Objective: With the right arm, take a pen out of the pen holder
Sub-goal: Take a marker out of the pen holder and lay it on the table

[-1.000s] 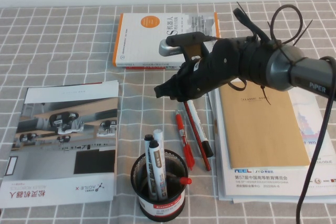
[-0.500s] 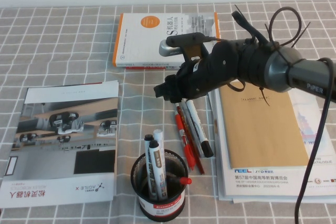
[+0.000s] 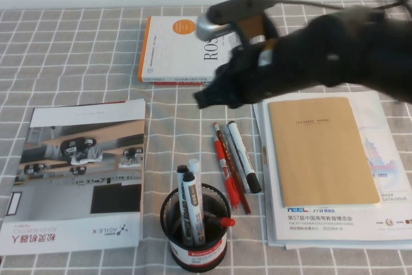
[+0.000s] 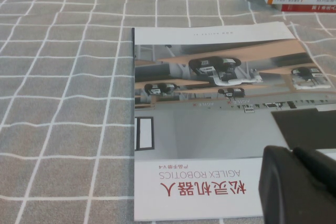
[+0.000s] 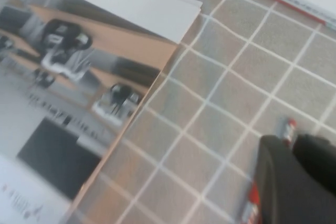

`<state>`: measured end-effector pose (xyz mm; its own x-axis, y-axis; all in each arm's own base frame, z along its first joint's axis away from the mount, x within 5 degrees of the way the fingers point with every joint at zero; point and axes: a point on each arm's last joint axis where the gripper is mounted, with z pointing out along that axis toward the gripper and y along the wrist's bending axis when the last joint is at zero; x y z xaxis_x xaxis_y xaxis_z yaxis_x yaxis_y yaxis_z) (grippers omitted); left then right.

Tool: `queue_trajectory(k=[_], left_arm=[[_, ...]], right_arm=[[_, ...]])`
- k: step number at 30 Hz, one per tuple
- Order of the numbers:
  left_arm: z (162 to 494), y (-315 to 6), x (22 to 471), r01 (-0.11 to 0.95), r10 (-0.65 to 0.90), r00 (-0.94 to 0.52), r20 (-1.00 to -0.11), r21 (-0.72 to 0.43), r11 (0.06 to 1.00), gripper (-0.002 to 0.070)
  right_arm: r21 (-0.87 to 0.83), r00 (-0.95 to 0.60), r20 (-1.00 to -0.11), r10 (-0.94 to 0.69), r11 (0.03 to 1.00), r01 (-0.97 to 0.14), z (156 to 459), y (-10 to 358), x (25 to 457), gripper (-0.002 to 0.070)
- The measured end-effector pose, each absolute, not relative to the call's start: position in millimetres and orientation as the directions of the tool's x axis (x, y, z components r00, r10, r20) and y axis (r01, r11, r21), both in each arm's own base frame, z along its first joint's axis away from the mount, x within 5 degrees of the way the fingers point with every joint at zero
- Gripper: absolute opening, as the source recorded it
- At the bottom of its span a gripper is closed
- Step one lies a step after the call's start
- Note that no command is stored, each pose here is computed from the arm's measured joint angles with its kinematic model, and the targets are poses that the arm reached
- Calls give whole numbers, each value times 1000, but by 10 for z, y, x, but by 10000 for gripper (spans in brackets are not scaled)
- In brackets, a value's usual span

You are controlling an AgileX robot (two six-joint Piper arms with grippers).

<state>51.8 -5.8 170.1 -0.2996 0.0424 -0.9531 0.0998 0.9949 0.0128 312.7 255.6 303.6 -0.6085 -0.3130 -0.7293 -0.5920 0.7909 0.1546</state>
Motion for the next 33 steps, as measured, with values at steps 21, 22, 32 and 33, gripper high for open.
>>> queue_trajectory(k=[21,22,32,33], left_arm=[[1701,-58,518,100,42,-300,-953,13,995,-3],[1701,-58,518,100,42,-300,-953,13,995,-3],[1701,-58,518,100,42,-300,-953,13,995,-3],[1701,-58,518,100,42,-300,-953,13,995,-3]], right_arm=[[28,-559,-708,-431,774,-633,3273,1005,1224,-12],[18,-567,-692,-447,774,-633,3254,960,1176,-12],[-22,-603,-711,-361,869,-494,2758,663,1070,-12],[-23,-592,-736,-328,887,-462,2683,600,1064,-12]])
